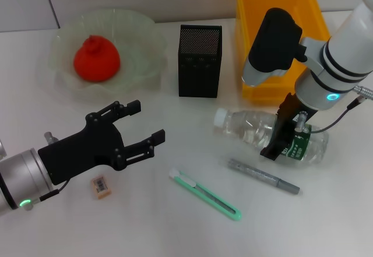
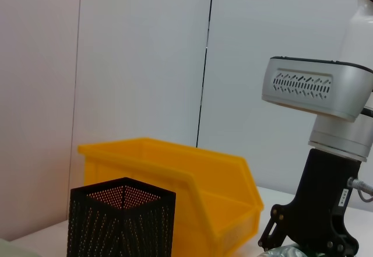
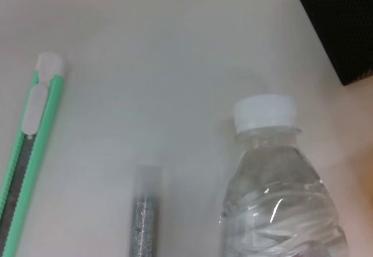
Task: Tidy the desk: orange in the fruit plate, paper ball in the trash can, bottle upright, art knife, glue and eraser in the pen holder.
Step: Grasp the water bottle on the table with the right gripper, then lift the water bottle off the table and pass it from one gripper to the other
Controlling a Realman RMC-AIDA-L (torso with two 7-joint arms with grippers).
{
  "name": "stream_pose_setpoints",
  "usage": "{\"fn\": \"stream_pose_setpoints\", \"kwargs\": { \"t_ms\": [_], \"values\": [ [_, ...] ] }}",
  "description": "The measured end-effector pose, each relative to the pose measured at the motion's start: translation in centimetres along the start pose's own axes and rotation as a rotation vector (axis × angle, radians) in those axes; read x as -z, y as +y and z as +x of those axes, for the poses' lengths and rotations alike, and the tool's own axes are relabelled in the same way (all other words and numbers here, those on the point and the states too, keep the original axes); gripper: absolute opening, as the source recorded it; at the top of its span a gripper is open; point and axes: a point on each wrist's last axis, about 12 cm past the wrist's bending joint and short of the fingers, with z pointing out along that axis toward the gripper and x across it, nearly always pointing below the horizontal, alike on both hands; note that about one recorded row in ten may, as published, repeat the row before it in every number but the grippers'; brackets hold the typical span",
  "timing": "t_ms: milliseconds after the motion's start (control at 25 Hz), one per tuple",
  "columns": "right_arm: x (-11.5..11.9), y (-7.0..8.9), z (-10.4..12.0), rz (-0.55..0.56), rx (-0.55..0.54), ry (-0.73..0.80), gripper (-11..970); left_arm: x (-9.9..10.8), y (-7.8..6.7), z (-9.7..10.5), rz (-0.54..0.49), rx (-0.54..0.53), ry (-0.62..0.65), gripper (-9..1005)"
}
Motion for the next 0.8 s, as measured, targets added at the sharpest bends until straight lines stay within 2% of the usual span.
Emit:
{"fn": "stream_pose_setpoints", "kwargs": {
  "t_ms": [560, 800],
  "values": [
    [0.3, 0.4, 0.1, -0.002, 0.005, 0.005, 793, 0.0, 0.0, 0.0, 0.000, 0.000, -0.001, 749],
    [1.1, 0.6, 0.4, -0.014, -0.008, -0.058, 769, 0.0, 0.0, 0.0, -0.002, 0.000, -0.002, 747]
  ]
}}
